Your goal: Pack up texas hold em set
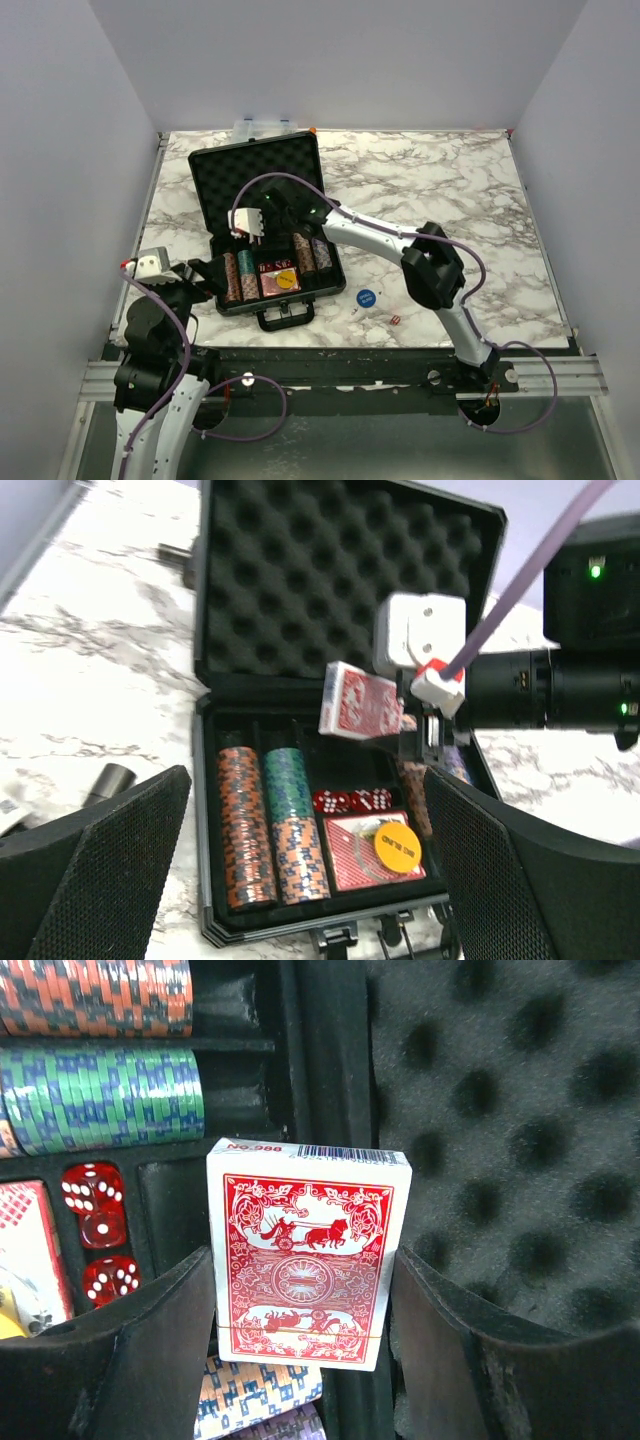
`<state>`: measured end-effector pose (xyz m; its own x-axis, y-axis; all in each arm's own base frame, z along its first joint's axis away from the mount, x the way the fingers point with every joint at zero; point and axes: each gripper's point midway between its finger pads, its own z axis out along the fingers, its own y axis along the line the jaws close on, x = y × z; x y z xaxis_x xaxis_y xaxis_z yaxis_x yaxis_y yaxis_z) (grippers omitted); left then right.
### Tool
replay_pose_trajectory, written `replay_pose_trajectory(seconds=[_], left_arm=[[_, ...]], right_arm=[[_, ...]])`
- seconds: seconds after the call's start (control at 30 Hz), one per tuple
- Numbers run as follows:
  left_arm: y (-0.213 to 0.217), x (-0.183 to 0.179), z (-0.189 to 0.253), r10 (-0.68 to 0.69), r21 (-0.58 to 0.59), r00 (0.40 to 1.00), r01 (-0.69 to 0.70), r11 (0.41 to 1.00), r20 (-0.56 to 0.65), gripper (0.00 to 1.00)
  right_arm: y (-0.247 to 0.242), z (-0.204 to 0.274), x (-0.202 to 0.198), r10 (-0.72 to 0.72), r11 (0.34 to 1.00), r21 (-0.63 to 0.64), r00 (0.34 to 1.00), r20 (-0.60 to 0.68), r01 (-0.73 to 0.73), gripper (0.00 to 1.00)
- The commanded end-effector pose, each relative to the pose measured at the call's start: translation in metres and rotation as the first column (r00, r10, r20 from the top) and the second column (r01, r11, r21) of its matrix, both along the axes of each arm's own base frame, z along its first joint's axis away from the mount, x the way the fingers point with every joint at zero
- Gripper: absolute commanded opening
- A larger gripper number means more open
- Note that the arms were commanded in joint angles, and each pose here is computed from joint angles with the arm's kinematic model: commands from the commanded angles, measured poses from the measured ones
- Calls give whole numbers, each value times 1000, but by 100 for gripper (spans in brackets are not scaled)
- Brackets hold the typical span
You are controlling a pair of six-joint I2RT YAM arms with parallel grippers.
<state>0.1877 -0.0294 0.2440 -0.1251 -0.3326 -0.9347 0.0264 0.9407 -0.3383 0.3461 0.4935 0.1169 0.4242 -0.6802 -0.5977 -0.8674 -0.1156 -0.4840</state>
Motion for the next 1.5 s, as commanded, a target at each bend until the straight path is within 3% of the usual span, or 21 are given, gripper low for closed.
replay_pose_trajectory(seconds=[0.0, 0.23, 0.73, 1.17, 1.27, 1.47], left_arm=[[36, -4, 8, 213, -57, 975, -210, 976, 60, 99], [63, -18, 14, 354, -114, 926, -341, 933, 130, 99], [54, -15, 13, 301, -86, 945, -292, 953, 130, 99], [52, -14, 12, 287, -75, 950, -279, 957, 126, 99], [51, -13, 12, 285, -73, 950, -278, 958, 125, 99], [51, -13, 11, 283, -69, 952, -276, 959, 121, 99]], right_arm=[[5, -16, 6, 27, 998, -54, 998, 62, -23, 1], [0, -33, 4, 49, 990, -134, 996, 79, -38, 1], [-18, -63, -15, 123, 953, -285, 991, 48, -104, 1], [-26, -80, -33, 162, 927, -339, 986, -30, -162, 1], [-29, -85, -29, 134, 923, -364, 991, -6, -127, 11], [-29, -82, -24, 86, 928, -368, 996, 32, -68, 62]])
